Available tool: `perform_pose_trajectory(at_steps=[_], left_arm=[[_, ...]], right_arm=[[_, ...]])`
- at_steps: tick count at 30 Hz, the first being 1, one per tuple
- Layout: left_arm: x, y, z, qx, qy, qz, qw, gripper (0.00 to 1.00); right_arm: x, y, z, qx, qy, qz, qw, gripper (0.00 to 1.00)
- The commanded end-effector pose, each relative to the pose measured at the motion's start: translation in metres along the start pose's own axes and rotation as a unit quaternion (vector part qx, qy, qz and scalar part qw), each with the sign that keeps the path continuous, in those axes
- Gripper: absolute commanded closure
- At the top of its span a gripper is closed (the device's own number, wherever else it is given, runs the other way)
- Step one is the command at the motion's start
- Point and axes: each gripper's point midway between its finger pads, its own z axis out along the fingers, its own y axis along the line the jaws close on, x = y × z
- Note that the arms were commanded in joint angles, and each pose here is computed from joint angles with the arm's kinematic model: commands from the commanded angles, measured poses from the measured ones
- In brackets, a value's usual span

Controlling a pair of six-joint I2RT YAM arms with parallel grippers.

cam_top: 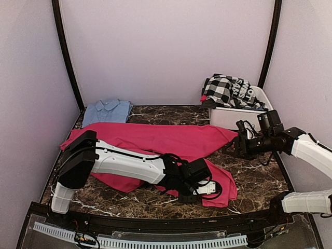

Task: Fold and stack the mixed laundry pile
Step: Smooth out the flattened T-shirt at the center of the board.

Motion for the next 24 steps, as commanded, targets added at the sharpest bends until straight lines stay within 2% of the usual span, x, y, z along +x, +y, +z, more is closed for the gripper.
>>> perform_pose_trajectory(at_steps=[1,5,8,11,14,17,20,24], left_arm=[[-0.003,0.033,-0.024,-0.002,-0.018,-0.057,0.998,0.99],[-0.02,0.074,-0.07,0.017,-0.095,-0.161,0.982,1.0],[-0.004,0.126,-0.099,-0.007,-0.118,-0.243,0.963,1.0],[0.036,0.148,-0.101,-0.044,-0.078,-0.268,0.959,1.0],[0.081,0.156,-0.09,-0.095,-0.013,-0.229,0.969,1.0],[0.131,0.152,-0.072,-0.14,0.075,-0.198,0.967,1.0],[0.159,0.14,-0.06,-0.136,0.117,-0.184,0.966,1.0],[0.174,0.13,-0.049,-0.124,0.136,-0.193,0.964,1.0]], right_arm=[[-0.007,0.005,-0.005,-0.012,-0.022,-0.004,1.0,0.25],[-0.009,0.003,-0.006,-0.007,-0.028,-0.002,1.0,0.22],[-0.01,0.003,-0.005,-0.007,-0.026,-0.001,1.0,0.2],[-0.007,0.003,-0.003,-0.013,-0.02,0.001,1.0,0.21],[0.0,0.006,-0.001,-0.03,-0.013,0.012,0.999,0.23],[0.011,0.007,0.003,-0.048,-0.004,0.029,0.998,0.27],[0.024,0.008,0.006,-0.059,0.01,0.039,0.997,0.3],[0.045,0.023,0.02,-0.09,0.038,0.042,0.994,0.28]])
